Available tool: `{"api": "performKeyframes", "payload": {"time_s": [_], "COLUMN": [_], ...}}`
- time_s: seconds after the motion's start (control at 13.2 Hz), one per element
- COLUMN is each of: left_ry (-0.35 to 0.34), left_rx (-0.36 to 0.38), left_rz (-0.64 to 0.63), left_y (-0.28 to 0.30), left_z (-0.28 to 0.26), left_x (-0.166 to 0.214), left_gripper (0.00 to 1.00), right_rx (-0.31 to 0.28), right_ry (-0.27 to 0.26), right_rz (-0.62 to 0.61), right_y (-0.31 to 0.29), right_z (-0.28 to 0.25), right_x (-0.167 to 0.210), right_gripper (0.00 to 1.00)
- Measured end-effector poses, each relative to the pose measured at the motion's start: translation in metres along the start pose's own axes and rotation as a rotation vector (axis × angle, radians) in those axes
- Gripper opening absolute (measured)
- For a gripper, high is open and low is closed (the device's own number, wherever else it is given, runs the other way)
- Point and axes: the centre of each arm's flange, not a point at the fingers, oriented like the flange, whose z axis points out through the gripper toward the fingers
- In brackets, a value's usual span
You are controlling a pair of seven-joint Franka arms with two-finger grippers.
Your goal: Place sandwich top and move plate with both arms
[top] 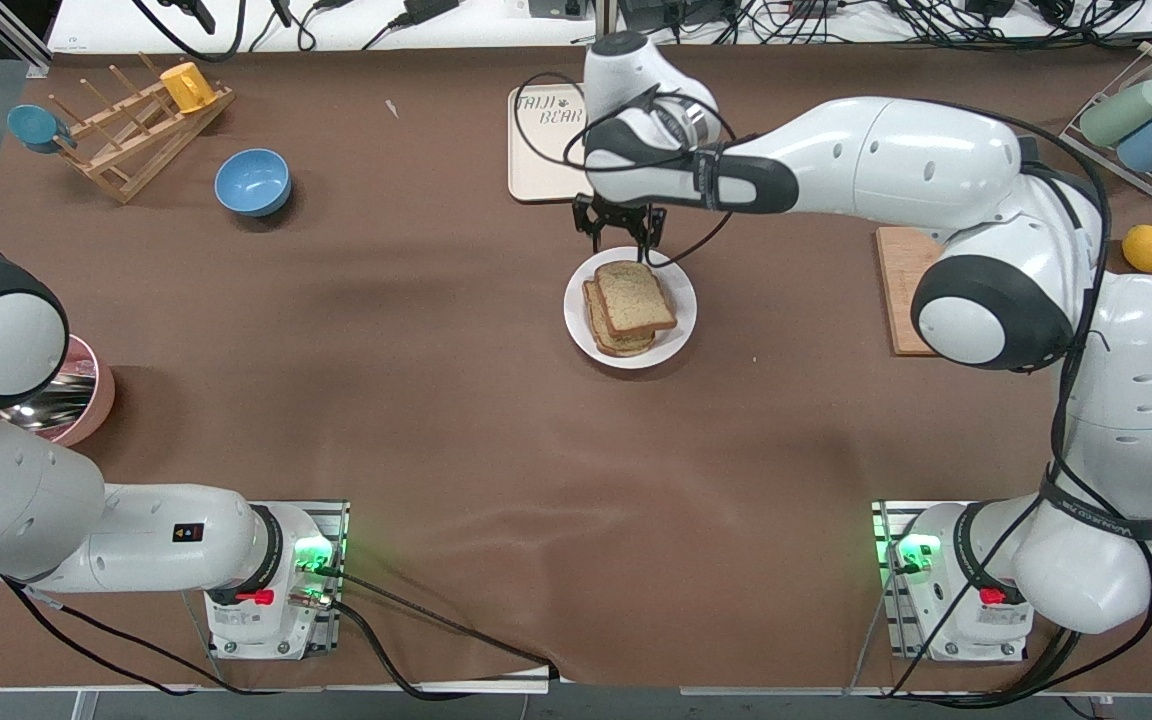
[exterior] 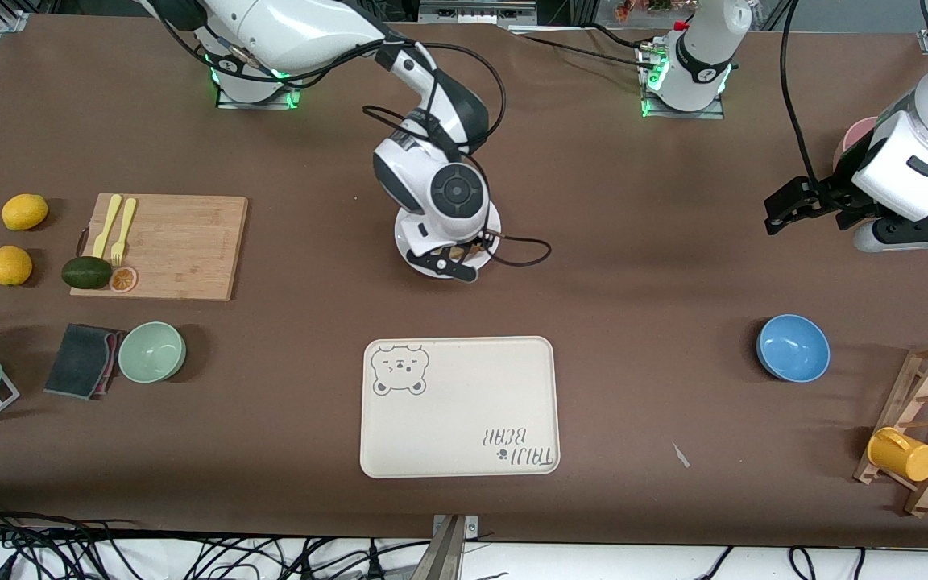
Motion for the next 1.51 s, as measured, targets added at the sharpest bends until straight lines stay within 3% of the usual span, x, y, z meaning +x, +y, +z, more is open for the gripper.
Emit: {"api": "performKeyframes", "payload": {"time_s": [0.08,0.3,0.61,0.83,1.51], "left_ry": [0.0,-0.004,-0.007,-0.009,-0.01], "left_rx": [0.0,0.0,0.0,0.001,0.001], "left_rz": [0.0,0.0,0.003,0.002,-0.001], "left_y": [0.0,0.0,0.002,0.001,0.0], "left_z": [0.0,0.002,0.004,0.005,0.006], "left_x": [0.0,0.001,0.002,0.002,0.003], "left_gripper": [1.0,1.0,1.0,1.0,1.0], "right_rx": [0.032,0.065,0.008,-0.043,-0.075], "right_ry": [-0.006,0.037,0.101,0.118,0.11], "right_rz": [0.024,0.061,-0.052,-0.163,-0.331], "right_y": [0.005,0.038,0.103,0.158,0.277], "right_z": [-0.017,-0.079,-0.121,-0.128,-0.193], "right_x": [0.01,0.04,0.096,0.137,0.15], "right_gripper": [0.96,1.0,1.0,1.0,1.0]}}
